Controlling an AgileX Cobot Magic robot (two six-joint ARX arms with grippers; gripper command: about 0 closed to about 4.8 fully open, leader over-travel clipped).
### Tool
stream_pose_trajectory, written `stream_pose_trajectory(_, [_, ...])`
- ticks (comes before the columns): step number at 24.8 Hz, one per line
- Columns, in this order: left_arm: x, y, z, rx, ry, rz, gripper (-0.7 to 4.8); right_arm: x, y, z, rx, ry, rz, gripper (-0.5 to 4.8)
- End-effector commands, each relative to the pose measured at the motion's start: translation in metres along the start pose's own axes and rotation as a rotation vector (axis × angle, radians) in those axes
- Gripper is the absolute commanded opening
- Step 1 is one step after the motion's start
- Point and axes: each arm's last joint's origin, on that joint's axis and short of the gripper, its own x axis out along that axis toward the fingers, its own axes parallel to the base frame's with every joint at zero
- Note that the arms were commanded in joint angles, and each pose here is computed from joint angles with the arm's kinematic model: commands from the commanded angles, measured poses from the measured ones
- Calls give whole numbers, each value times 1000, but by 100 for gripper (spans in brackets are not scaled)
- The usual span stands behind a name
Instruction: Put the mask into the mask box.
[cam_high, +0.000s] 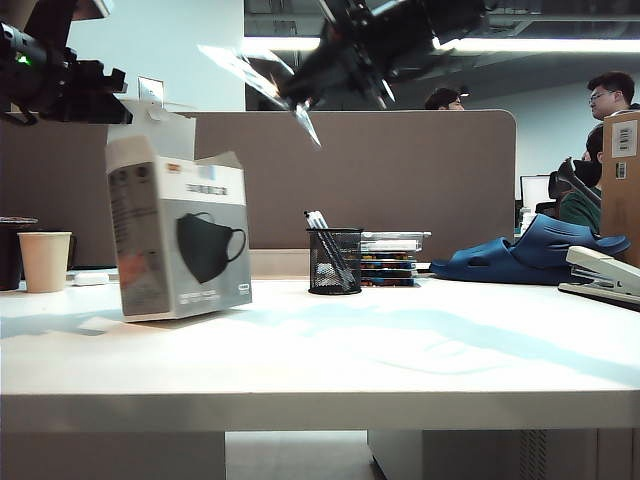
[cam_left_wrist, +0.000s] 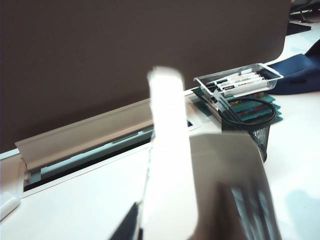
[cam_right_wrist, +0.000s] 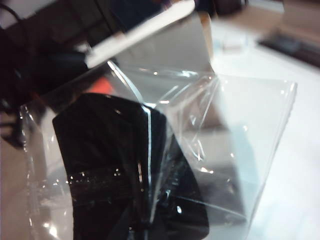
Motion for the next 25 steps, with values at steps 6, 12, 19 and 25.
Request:
stream_pose_trajectory(6, [0, -4, 2, 0, -33, -137, -7, 35, 13, 8, -159, -182, 30, -5])
stream_pose_trajectory(12, [0, -5, 0, -9, -20, -162, -7, 59, 10, -1, -220, -259, 33, -5])
stream_pose_trajectory(19, [0, -6, -2, -23, 1, -194, -7, 77, 1, -9, -288, -379, -13, -5])
stream_pose_trajectory(25, [-1, -7, -2, -51, -6, -237, -7, 93, -5, -24, -292, -414, -54, -5])
